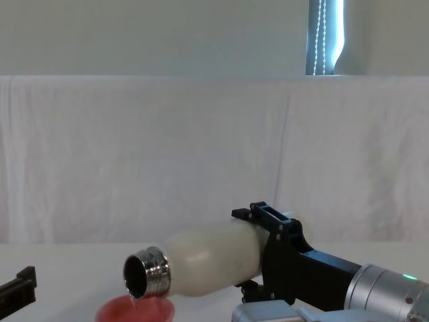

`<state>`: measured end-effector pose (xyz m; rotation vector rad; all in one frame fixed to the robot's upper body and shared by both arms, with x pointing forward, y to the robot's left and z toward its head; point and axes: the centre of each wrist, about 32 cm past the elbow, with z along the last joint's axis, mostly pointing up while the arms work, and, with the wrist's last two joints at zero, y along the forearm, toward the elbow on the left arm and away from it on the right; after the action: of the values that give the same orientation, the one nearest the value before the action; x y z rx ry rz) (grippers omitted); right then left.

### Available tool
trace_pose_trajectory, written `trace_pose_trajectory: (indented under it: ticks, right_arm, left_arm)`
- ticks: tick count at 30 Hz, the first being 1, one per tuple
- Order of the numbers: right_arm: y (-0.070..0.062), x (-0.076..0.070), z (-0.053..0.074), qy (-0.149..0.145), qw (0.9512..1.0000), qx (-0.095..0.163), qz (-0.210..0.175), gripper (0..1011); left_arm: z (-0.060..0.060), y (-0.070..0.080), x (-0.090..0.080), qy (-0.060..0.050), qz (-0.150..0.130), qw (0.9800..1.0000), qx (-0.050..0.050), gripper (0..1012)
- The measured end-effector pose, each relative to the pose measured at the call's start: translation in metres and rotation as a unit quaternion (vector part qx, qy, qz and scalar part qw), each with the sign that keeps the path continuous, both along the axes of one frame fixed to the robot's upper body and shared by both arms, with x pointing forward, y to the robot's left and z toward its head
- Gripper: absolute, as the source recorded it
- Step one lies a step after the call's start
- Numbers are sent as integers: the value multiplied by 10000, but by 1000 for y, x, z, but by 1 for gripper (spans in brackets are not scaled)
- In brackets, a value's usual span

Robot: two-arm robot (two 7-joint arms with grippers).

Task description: Grasp the thermos with one hand and pour water into the cup lid.

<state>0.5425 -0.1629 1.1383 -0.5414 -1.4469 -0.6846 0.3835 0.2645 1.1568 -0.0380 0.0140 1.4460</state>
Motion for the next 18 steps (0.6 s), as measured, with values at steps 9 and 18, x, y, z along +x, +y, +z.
trace_pose_trajectory:
  ticks: [9, 18]
  right_arm:
    - [-1, 0, 0, 4, 10000, -4, -19, 951]
    - [-2, 0, 0, 0, 10000, -7, -24, 951]
  left_arm:
    - [0, 0, 0, 0, 0, 10000, 0, 1001]
    - [0, 0, 0, 0, 0, 10000, 0, 1001]
